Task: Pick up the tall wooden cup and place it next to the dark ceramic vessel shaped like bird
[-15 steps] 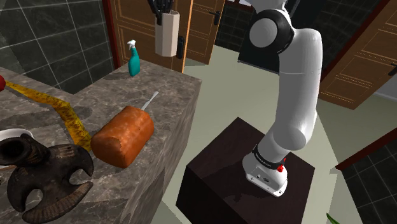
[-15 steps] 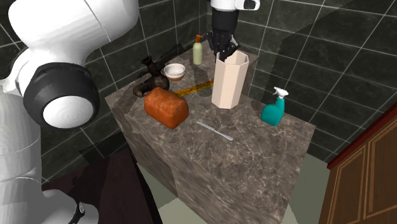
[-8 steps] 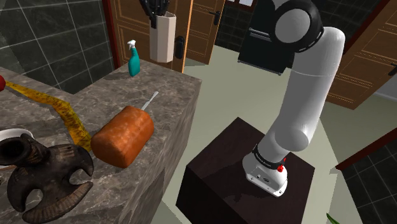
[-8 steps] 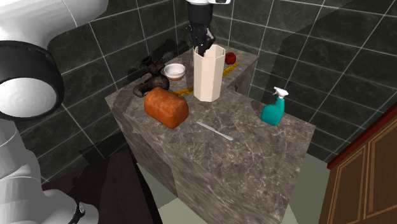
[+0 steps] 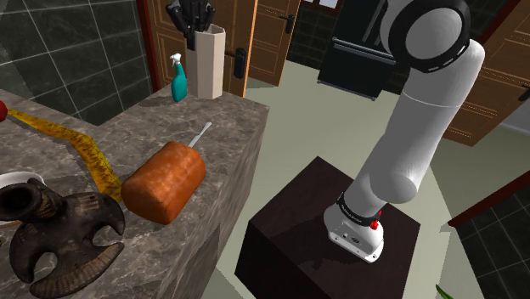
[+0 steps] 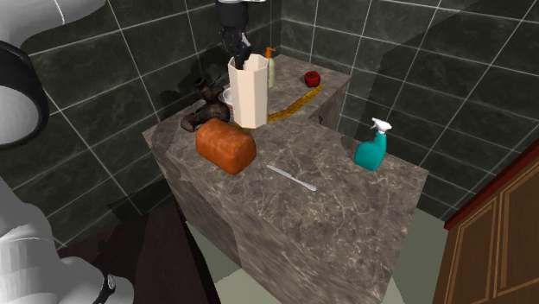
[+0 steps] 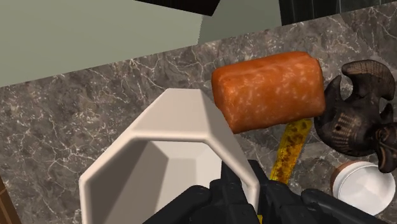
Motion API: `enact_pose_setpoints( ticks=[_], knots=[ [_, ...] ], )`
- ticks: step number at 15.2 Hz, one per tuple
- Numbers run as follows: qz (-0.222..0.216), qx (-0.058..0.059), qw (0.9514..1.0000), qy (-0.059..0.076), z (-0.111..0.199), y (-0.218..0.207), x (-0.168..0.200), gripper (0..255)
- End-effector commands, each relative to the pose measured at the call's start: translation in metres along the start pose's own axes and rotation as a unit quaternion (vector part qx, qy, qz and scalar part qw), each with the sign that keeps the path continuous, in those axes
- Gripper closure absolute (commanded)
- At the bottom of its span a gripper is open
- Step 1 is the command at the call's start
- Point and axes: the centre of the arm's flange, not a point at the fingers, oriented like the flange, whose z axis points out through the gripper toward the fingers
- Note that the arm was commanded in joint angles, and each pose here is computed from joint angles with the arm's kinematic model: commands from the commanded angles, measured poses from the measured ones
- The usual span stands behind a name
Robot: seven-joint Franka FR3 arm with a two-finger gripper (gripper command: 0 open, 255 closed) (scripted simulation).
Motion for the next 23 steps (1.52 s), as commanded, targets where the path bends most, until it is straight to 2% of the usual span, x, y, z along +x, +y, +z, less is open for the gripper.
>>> enact_pose_setpoints(
  ticks=[1,23],
  knots=[
    [0.001,0.000,1.0000,0.000,0.000,-0.025,-0.011,255],
    [0.001,0.000,1.0000,0.000,0.005,-0.287,-0.136,255]
  ],
)
